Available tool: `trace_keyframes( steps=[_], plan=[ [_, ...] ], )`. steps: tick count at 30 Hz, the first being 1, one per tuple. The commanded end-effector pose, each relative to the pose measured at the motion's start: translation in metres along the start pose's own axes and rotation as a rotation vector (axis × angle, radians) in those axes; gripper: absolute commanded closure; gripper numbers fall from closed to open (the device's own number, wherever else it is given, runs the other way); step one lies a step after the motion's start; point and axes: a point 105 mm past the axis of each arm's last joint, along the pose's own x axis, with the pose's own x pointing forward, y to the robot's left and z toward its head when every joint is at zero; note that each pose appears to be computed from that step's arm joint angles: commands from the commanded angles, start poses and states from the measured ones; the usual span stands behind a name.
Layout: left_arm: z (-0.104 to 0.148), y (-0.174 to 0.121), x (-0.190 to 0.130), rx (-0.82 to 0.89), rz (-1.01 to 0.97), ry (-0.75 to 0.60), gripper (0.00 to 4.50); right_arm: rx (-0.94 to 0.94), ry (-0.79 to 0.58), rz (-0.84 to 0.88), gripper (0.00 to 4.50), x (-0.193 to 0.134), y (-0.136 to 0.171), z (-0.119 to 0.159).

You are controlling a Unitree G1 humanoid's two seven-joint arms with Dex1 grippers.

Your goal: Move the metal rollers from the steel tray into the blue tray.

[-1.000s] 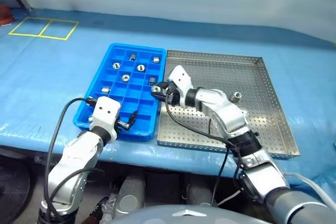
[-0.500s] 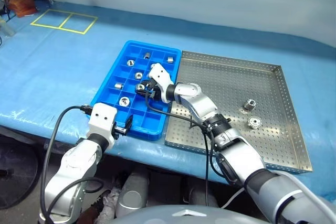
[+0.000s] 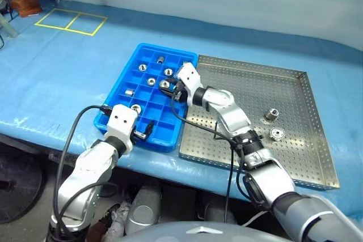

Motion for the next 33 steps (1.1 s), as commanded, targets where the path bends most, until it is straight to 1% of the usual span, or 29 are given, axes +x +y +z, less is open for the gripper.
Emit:
trace_keyframes(
  steps=[1, 4, 8, 17, 28, 30, 33],
  plan=[
    [0.009, -0.005, 0.006, 0.011, -0.036, -0.042, 0.49, 0.006, -0.049, -0.051, 2.8, -0.008, -0.01, 0.016],
    [0.01, -0.005, 0.008, 0.015, -0.043, -0.047, 0.49, 0.021, -0.046, -0.06, 2.8, -0.007, -0.011, 0.015],
    [0.012, -0.004, 0.007, 0.02, -0.043, -0.053, 0.49, 0.042, -0.034, -0.042, 2.8, 0.002, -0.009, 0.012],
    [0.004, 0.003, -0.008, 0.009, 0.018, -0.034, 0.49, 0.039, -0.011, 0.062, 2.8, 0.025, 0.016, 0.007],
    [0.001, 0.003, -0.01, -0.001, 0.034, -0.026, 0.49, 0.052, 0.035, 0.089, 2.8, 0.032, 0.018, -0.004],
    [0.001, 0.002, -0.01, 0.0, 0.034, -0.025, 0.49, 0.067, 0.036, 0.091, 2.07, 0.032, 0.018, -0.005],
    [0.001, 0.002, -0.01, 0.0, 0.031, -0.022, 0.49, 0.053, 0.007, 0.063, 1.21, 0.031, 0.014, 0.0]
  ],
)
